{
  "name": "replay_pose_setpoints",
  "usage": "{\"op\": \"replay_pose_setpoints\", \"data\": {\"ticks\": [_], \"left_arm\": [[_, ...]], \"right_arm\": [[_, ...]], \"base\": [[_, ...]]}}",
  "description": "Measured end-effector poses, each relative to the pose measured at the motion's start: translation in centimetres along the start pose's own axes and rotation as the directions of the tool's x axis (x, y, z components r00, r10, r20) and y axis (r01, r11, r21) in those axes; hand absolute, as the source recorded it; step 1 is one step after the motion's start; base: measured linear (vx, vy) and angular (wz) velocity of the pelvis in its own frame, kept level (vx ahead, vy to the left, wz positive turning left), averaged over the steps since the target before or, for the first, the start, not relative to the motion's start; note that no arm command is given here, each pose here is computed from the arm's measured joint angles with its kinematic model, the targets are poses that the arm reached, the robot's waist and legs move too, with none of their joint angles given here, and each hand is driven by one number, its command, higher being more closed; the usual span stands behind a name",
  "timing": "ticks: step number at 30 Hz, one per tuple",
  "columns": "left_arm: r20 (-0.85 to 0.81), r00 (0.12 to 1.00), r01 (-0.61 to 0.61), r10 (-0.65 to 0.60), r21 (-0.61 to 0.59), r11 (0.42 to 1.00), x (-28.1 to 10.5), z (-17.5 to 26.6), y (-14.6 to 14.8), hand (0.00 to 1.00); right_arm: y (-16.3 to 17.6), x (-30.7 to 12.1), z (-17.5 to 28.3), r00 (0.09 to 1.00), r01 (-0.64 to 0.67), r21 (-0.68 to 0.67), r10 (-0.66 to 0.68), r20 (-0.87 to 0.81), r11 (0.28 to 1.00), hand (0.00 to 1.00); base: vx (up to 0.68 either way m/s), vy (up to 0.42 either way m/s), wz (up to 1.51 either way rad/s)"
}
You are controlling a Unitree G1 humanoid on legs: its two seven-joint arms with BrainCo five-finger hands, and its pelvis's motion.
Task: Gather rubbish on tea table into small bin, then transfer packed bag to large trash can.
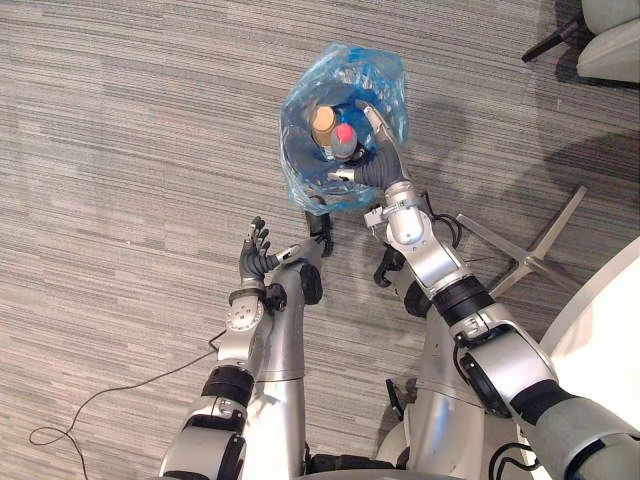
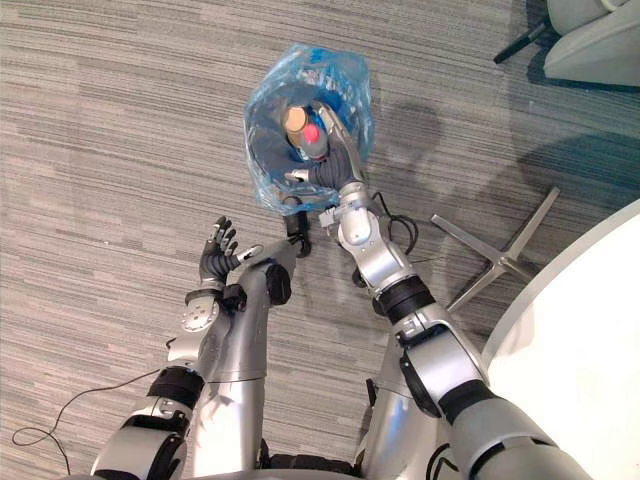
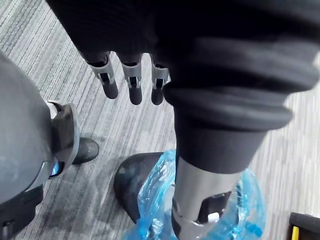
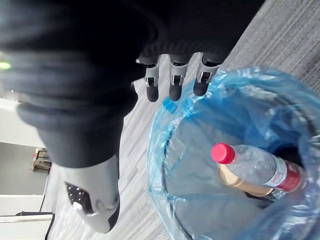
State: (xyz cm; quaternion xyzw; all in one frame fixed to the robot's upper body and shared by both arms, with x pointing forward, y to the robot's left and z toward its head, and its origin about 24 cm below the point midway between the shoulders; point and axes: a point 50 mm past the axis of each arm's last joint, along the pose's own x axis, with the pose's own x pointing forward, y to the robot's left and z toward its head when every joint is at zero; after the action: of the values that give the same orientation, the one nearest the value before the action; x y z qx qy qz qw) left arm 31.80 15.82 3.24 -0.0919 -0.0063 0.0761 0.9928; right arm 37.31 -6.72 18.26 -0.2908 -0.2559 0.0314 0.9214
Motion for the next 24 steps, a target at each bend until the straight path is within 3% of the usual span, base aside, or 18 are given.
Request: {"op": "replay_pose_setpoints", "data": {"ticks": [7,13,24], "left_arm": [[0.006,1.000,-0.001,0.001,0.002,1.000,0.0,0.1,0.0,0.00],[0.035,0.999,-0.001,0.001,0.007,1.000,0.1,0.6,0.3,0.00],[0.077,0.997,-0.012,0.010,0.019,1.000,0.5,1.7,1.5,0.00]], "right_arm": [[0.7,-0.1,1.3,0.992,-0.037,-0.200,0.060,0.108,0.979,0.00],[1.8,0.2,0.7,0.984,-0.093,-0.422,0.149,0.100,0.902,0.00],[0.8,1.9,-1.2,0.983,-0.164,-0.562,0.180,-0.028,0.810,0.00]], "base": [[-0.05,0.001,0.00],[-0.05,0.006,0.04],[-0.06,-0.001,0.11]]}}
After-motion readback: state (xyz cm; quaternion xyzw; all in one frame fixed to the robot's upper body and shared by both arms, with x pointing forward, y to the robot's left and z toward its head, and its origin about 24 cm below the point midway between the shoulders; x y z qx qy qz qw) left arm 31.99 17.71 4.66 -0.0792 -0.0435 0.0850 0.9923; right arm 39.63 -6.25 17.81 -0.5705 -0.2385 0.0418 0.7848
